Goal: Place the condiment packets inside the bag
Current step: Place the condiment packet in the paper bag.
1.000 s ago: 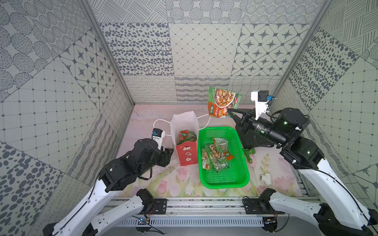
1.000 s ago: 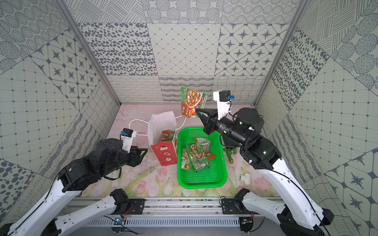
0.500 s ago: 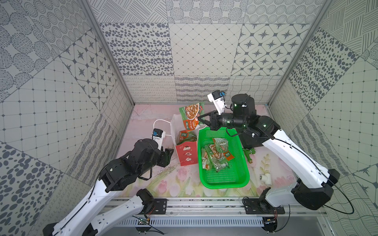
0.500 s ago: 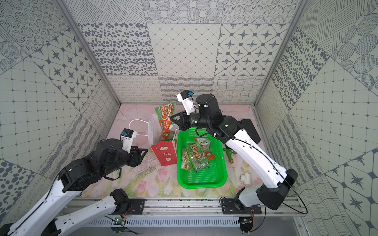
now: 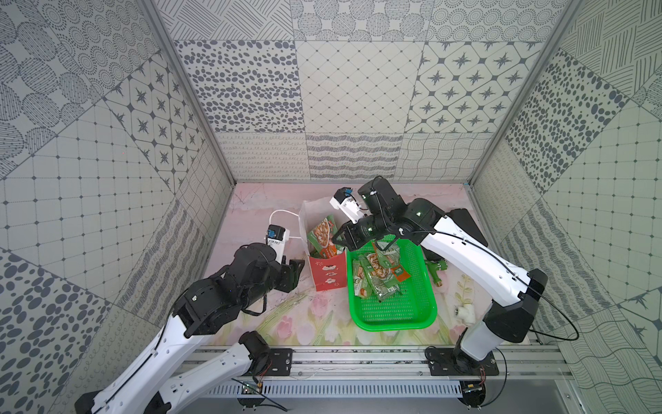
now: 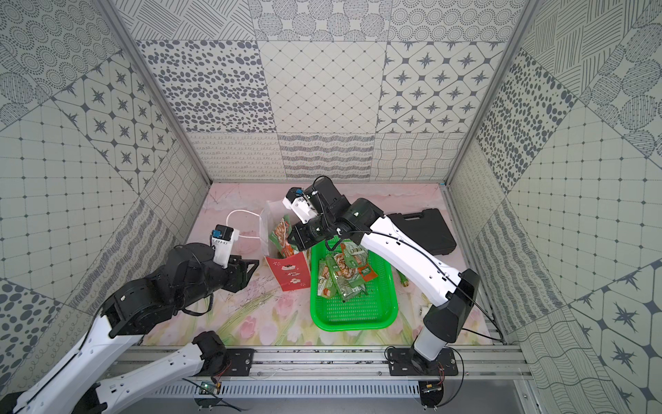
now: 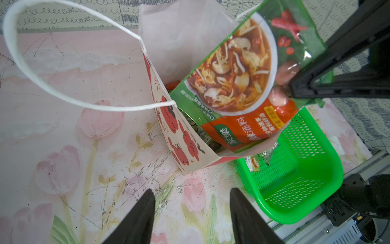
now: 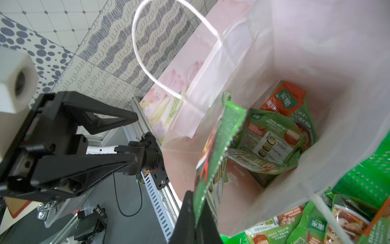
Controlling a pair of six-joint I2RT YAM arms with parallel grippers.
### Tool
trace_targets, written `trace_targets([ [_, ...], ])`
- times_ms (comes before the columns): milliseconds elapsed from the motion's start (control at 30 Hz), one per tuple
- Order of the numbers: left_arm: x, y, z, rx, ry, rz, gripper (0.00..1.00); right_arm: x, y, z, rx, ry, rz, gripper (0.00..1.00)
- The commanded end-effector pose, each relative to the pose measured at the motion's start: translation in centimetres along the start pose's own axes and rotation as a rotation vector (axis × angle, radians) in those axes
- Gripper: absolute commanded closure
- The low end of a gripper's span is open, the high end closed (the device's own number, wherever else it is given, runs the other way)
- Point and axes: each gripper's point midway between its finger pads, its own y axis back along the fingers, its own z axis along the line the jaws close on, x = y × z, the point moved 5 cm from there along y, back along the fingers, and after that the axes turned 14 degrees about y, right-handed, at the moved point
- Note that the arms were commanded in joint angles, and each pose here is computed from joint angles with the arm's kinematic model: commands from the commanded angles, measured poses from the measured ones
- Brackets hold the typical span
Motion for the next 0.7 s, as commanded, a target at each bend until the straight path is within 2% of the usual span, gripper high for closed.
trace_targets([
  [0, -0.8, 0.2, -0.9, 0.054, -0.002, -0.031, 0.39, -0.6, 1.0, 0.2, 0.021, 0.04, -0.014, 0.99],
  [67, -0.9, 0.2, -1.2, 0.069, 0.003, -0.027, 0.39, -0.6, 1.1, 0.3, 0.022, 0.042, -0.014, 0.94],
  [133, -1.0, 0.3, -1.5, 0.086, 0.006, -0.02, 0.39, -0.7, 1.3, 0.4, 0.019, 0.046, -0.019, 0.83],
  [267, -1.5, 0.8, -2.5, 0.14, 0.012, -0.008, 0.36, -0.8, 1.9, 0.7, 0.026, 0.061, -0.033, 0.71],
  [667, -2.4, 1.2, -5.9, 0.325, 0.029, 0.055, 0.28, 1.1, 6.4, 0.1, 0.178, 0.051, -0.159, 0.53],
])
